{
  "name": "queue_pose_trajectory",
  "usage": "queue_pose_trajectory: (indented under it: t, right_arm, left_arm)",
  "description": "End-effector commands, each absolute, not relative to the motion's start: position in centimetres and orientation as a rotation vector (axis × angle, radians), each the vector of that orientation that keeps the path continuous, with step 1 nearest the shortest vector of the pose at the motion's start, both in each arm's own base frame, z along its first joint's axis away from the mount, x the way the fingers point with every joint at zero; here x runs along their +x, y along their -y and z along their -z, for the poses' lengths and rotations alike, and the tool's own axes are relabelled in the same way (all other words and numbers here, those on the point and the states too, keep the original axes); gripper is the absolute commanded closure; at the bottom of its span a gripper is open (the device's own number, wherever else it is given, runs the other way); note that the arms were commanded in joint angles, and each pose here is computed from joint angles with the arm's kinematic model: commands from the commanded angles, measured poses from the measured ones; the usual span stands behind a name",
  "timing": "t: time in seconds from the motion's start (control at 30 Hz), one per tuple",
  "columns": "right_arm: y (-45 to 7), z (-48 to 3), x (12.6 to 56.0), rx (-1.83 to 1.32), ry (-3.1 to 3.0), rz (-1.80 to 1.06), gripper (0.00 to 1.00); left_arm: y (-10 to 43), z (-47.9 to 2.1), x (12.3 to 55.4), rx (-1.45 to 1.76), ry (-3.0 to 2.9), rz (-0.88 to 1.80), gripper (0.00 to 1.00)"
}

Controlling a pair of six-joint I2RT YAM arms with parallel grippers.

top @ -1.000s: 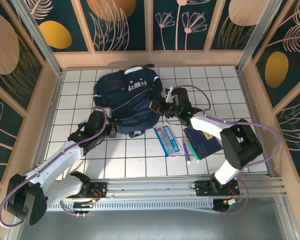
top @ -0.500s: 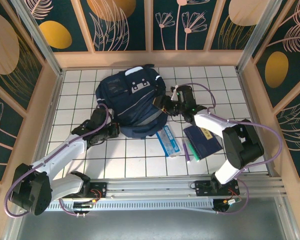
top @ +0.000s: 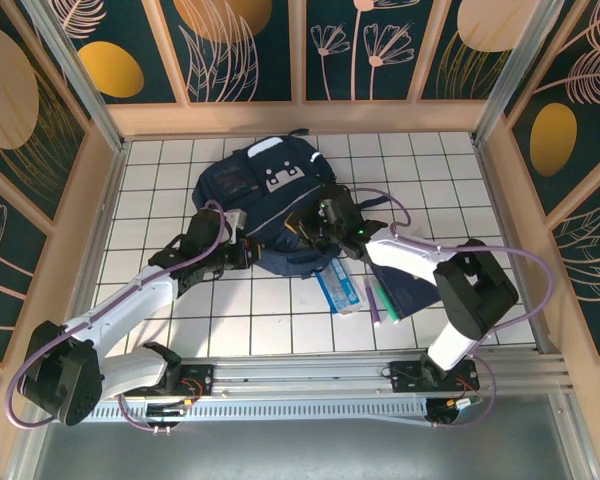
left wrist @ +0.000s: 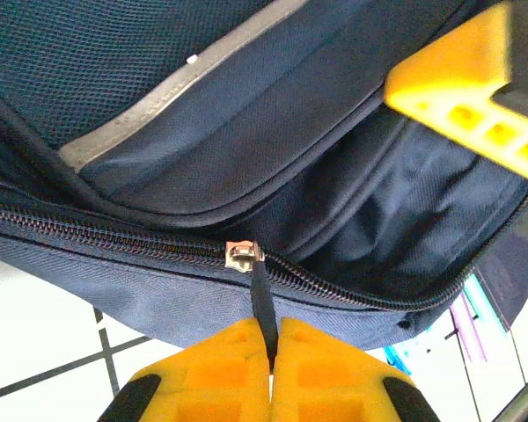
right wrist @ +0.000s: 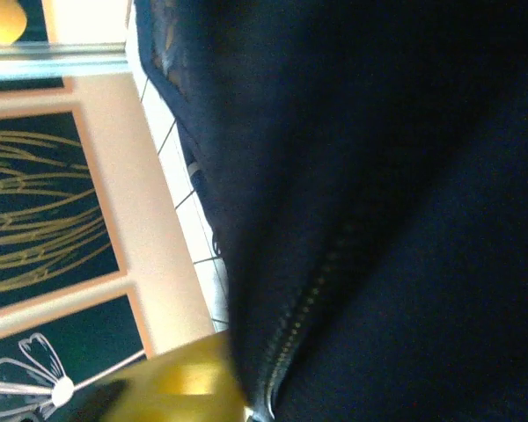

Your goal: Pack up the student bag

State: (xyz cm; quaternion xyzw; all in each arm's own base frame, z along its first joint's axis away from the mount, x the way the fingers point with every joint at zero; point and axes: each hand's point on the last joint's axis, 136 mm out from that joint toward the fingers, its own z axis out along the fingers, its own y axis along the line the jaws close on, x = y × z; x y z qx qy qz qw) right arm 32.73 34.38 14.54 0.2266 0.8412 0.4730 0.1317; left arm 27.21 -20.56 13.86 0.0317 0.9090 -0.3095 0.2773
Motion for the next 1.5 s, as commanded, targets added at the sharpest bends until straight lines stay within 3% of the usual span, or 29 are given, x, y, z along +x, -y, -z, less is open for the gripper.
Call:
queue_pose_trajectory:
  t: [0.0,0.33,0.47,0.67,0.8,0.83,0.9,1.0,1.1,1.2,1.47]
  right_arm:
    - [-35.0,-17.7,34.2,0.668,-2.342,-1.436,1.0]
    - [-33.3,-24.2,34.3,0.445,-2.322,-1.56,1.0]
    - [-33.1,-26.8,34.3,0.382,-2.282,-1.645,1.0]
    - [-35.4,-28.0,33.1,0.26,-2.304,-1.725,1.0]
    - [-36.0,-29.0,33.2,0.242,-2.279,-1.728,1.0]
    - [-35.9,-29.3,33.4,0.236,-2.265,-1.718,1.0]
    - [-35.5,-29.4,34.1,0.242,-2.252,-1.677,1.0]
    - [-35.4,-28.6,34.6,0.249,-2.26,-1.639,1.0]
    - [-35.4,-27.4,34.9,0.267,-2.282,-1.634,1.0]
    - [-35.6,-27.0,35.1,0.272,-2.276,-1.65,1.0]
    - [-35.9,-28.1,35.4,0.144,-2.19,-1.665,0.98]
  left_arm:
    - [20.2,-16.5,28.6,0.116,-2.304,0.77,1.0]
    - [7.7,-8.8,29.0,-0.28,-2.412,0.27,1.0]
    - [5.3,-6.5,30.2,-0.424,-2.439,0.252,1.0]
    - [3.0,-7.3,33.8,-0.528,-2.338,0.187,1.0]
    - [2.4,-8.3,35.8,-0.401,-2.356,0.077,1.0]
    - [2.5,-8.3,35.9,-0.357,-2.374,0.062,0.94]
    - [3.4,-8.8,36.1,-0.243,-2.385,0.088,0.73]
    - [6.9,-12.4,35.9,-0.071,-2.258,0.328,0.61]
    - [10.5,-19.3,34.2,0.161,-1.934,0.491,0.47]
    - [13.4,-24.3,31.6,0.423,-1.711,0.496,0.4]
    - [16.5,-26.1,32.9,0.687,-1.758,0.507,0.34]
